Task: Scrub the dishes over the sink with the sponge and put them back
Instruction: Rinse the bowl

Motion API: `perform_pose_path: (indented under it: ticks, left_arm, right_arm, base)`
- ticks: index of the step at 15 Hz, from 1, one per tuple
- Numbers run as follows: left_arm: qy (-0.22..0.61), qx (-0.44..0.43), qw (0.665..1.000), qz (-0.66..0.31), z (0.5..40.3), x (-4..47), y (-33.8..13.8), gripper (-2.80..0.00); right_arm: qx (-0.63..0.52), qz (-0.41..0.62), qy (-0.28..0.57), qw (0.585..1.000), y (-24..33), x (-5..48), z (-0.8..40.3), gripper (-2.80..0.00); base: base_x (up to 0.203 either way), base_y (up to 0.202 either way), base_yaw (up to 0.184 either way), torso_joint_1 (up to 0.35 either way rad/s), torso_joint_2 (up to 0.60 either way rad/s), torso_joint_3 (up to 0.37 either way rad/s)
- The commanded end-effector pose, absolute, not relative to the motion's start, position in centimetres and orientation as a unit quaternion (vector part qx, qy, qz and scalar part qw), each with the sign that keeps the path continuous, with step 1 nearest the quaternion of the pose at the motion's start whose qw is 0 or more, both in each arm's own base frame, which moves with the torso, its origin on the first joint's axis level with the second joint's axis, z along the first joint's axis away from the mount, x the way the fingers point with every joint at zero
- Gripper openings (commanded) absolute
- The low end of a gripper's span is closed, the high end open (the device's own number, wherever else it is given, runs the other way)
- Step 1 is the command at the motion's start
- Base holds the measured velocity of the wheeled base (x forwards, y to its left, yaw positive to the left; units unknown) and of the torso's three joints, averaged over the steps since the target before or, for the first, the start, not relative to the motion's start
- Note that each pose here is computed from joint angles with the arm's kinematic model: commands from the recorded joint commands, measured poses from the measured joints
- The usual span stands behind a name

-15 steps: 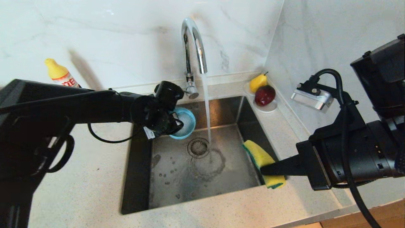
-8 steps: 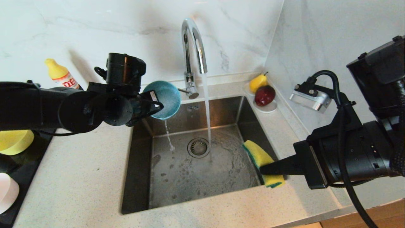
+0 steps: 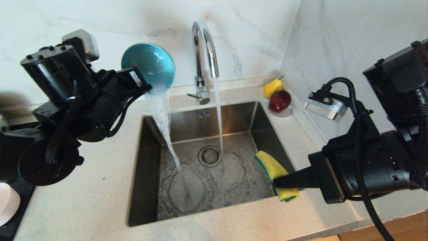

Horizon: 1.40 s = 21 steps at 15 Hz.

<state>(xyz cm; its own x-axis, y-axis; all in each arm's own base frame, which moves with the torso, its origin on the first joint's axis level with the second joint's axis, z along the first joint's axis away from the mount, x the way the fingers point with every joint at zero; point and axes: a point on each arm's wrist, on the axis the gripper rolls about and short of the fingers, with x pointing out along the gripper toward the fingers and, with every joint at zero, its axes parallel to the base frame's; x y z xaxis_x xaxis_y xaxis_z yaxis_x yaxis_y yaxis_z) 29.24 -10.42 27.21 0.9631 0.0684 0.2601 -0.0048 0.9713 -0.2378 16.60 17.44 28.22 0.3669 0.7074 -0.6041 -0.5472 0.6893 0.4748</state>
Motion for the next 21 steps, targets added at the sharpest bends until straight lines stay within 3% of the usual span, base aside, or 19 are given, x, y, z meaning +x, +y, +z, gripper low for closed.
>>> perform_pose_path:
  ticks: [1, 8, 13, 18, 21]
  left_arm:
    - [-0.17, -0.123, 0.978, 0.006, 28.0, 27.6, -9.4, -2.8]
    - [-0.241, -0.109, 0.963, -0.054, 29.7, 22.6, -7.9, -2.8]
    - [-0.238, -0.102, 0.963, -0.07, 29.4, 22.0, -7.7, -2.8]
    - [-0.077, -0.065, 0.993, -0.065, 24.2, 23.3, -8.2, -2.8]
    - [0.099, -0.03, 0.994, -0.037, 21.9, 22.9, -7.6, -2.8]
  right_arm:
    - [0.097, 0.377, 0.422, 0.819, 17.3, 16.7, 27.8, -2.8]
    - [0.094, 0.374, 0.429, 0.817, 17.9, 17.2, 27.3, -2.8]
    - [0.094, 0.374, 0.428, 0.817, 17.8, 17.2, 27.4, -2.8]
    - [0.093, 0.371, 0.432, 0.817, 17.4, 16.9, 27.0, -2.8]
    - [0.092, 0.37, 0.431, 0.817, 17.3, 16.8, 27.1, -2.8]
  base:
    - [0.0, 0.0, 0.0, 0.0, 0.0, 0.0]
    - [0.0, 0.0, 0.0, 0.0, 0.0, 0.0]
    - [0.0, 0.0, 0.0, 0.0, 0.0, 0.0]
    - [0.0, 0.0, 0.0, 0.0, 0.0, 0.0]
    - [0.0, 0.0, 0.0, 0.0, 0.0, 0.0]
